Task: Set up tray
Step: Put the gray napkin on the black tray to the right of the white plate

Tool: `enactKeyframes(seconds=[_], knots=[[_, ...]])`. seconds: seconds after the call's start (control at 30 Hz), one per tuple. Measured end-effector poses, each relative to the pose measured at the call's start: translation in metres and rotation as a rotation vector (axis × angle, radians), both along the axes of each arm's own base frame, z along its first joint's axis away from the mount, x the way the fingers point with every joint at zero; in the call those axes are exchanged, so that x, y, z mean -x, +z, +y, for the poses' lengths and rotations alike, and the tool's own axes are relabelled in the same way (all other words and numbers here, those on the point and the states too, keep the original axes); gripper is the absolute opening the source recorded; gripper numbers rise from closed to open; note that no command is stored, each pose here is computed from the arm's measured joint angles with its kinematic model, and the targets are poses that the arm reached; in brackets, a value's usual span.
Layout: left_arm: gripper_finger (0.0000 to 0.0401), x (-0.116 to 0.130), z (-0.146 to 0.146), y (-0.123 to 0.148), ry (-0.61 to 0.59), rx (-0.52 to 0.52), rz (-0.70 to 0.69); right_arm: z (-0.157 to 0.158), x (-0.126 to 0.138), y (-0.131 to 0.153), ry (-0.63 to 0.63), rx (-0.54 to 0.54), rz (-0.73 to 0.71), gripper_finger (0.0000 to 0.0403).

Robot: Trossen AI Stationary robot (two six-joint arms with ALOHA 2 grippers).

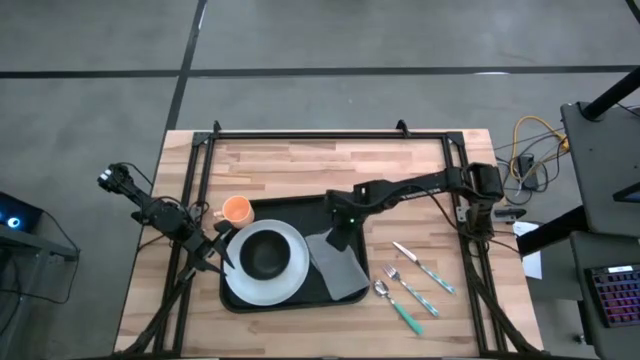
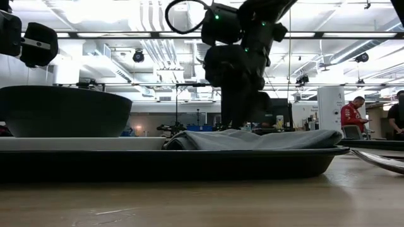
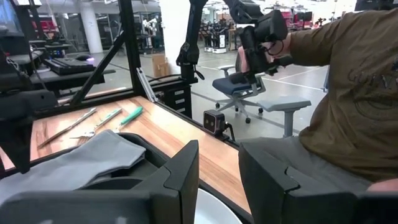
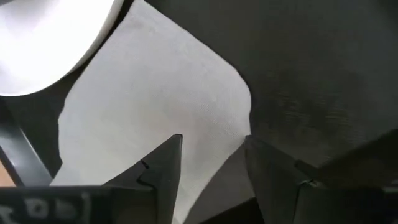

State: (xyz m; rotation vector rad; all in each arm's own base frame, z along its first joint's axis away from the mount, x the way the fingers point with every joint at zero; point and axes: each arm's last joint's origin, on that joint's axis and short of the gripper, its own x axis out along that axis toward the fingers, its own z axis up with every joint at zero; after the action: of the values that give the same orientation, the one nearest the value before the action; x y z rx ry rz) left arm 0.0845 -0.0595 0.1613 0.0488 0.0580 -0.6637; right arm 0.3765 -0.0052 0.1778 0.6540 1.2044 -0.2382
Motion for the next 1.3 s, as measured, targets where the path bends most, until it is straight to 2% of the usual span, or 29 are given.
enactKeyframes(seconds=[0.13,0.37,0.57,0.87,1.03,1.23,1.3], knots=[[0.0096,0.0,0.0,0.0,0.0,0.0,0.0,0.001,0.0,0.0,-0.012,-0.055,-0.012,0.017],[0.0096,0.0,0.0,0.0,0.0,0.0,0.0,0.002,-0.001,-0.002,-0.006,-0.064,-0.008,0.0146],[0.0096,0.0,0.0,0.0,0.0,0.0,0.0,0.002,0.0,-0.002,0.019,-0.052,-0.012,0.0107],[0.0096,0.0,0.0,0.0,0.0,0.0,0.0,0.001,0.0,-0.003,0.076,-0.006,-0.021,0.0017],[0.0096,0.0,0.0,0.0,0.0,0.0,0.0,0.001,-0.001,-0.002,0.101,0.005,-0.029,0.0009],[0.0096,0.0,0.0,0.0,0.0,0.0,0.0,0.009,-0.008,0.017,0.213,0.115,-0.104,0.0008],[0.0096,0.0,0.0,0.0,0.0,0.0,0.0,0.015,-0.012,0.024,0.277,0.185,-0.138,0.0008]])
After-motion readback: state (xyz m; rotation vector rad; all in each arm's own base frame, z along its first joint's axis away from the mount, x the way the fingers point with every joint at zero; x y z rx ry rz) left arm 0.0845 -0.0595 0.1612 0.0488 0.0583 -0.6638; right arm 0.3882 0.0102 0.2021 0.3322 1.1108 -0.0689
